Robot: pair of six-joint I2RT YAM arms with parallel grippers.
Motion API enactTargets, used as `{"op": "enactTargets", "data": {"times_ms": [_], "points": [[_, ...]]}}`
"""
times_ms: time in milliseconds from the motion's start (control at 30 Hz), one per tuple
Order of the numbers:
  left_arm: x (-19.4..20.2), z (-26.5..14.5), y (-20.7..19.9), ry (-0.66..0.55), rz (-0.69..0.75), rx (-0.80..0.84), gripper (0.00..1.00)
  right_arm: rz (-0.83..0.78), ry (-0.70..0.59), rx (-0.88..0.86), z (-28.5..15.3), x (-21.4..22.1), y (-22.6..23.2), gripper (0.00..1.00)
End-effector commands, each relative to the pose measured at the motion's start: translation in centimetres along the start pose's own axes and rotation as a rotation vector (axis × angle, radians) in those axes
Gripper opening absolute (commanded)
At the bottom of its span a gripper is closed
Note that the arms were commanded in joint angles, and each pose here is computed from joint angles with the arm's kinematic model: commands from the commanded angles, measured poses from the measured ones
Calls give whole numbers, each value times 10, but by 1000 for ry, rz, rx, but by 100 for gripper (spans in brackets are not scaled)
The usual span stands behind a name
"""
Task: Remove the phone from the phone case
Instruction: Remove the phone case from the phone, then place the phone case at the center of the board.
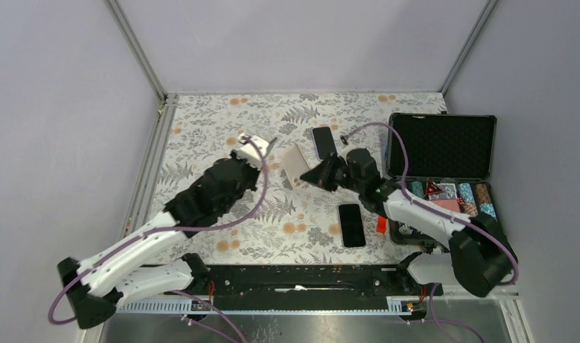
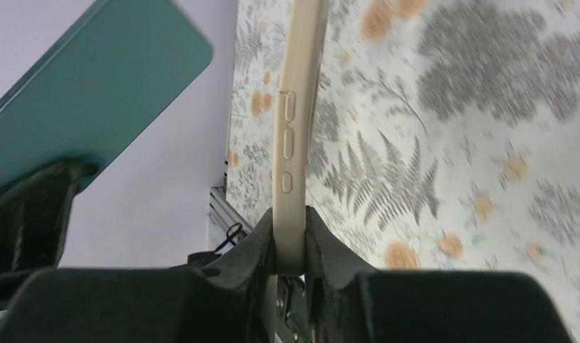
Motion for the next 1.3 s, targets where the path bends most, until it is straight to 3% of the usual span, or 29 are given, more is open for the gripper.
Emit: {"op": "enactTargets", "data": {"times_ms": [0,167,300,667,733,767,900,967,1033,1267], "points": [[-28,-34,28,-200,-79,-118,0,-136,21,-85,30,-25,34,0],[-29,-59,46,-250,-149,-220,0,-24,25,-127,94,-44,43,0],[-29,-73,53,-269,-180,-239,0,17,6,-35,146,-54,25,0],[-25,-72,52,-232,-173,-236,0,64,-28,144,213,-61,-14,6],[-23,-70,52,-221,-163,-242,0,68,-23,173,217,-62,-16,14],[-22,-69,52,-217,-159,-248,0,72,-24,187,217,-63,-16,23],[-18,-61,49,-190,-146,-262,0,45,-21,187,209,-66,-8,76],[-16,-57,47,-173,-142,-264,0,7,-19,178,196,-69,6,95],[-16,-53,45,-160,-137,-255,0,-19,-12,181,181,-72,17,100],[-12,-35,38,-108,-57,-221,0,-142,-66,262,106,-71,38,100]]}}
Point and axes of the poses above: each gripper's point midway between its finger pads, its own z axis out along the fingers, its own y axis along the line the jaws close on, x = y × z, the point moved 9 cm from there along -z, back along the fingers, and after that the axes turned 4 degrees about z, right-handed, at the moved point
